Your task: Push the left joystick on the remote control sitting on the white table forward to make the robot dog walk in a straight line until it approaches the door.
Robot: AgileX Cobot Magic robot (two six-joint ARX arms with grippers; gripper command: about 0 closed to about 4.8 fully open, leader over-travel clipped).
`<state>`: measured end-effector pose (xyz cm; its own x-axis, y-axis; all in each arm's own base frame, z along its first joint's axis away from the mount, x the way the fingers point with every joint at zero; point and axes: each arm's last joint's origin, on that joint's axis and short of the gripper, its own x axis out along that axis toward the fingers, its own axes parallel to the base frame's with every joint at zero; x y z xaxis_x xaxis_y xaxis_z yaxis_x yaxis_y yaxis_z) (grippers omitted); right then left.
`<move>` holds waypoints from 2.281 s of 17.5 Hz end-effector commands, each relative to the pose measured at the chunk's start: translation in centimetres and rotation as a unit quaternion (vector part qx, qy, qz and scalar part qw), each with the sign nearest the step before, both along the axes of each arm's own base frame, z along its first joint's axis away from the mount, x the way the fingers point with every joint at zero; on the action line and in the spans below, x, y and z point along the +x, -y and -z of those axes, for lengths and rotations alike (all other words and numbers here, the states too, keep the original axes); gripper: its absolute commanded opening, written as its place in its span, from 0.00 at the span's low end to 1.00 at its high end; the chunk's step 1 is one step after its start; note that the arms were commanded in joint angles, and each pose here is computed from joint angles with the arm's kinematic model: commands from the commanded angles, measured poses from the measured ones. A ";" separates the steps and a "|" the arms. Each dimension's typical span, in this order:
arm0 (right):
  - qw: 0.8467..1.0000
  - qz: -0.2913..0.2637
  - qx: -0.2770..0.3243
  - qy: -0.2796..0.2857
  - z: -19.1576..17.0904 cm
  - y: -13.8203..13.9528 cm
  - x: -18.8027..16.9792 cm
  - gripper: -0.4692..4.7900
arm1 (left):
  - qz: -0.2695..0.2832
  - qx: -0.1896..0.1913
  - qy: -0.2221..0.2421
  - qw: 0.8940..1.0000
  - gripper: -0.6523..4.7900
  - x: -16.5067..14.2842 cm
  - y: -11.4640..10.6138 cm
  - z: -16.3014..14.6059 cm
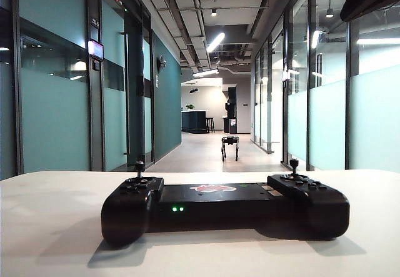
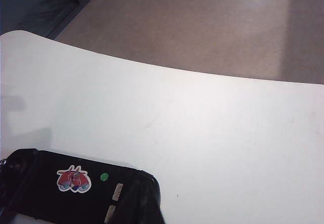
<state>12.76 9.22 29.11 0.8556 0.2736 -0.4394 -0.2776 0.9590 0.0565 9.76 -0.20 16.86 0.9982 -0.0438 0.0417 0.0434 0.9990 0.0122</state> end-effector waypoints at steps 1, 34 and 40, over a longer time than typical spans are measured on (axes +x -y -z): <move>1.000 0.001 0.009 0.009 -0.3 0.0 0.0 0.09 | -0.006 0.003 0.007 1.000 0.11 0.0 0.0 -0.2; 0.985 0.027 -0.027 0.167 4.6 3.9 -1.0 0.09 | 0.003 0.003 0.007 1.000 0.11 0.0 0.1 -0.2; 0.974 0.087 -0.024 0.206 10.1 7.3 -2.7 0.09 | 0.003 0.003 0.007 1.000 0.11 0.0 0.1 -0.2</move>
<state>10.21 2.10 18.73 0.9893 0.1019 -0.1047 -0.1100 0.9911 -0.0753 9.75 -0.35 16.86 0.9978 -0.0515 0.0417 0.0510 0.9986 0.0118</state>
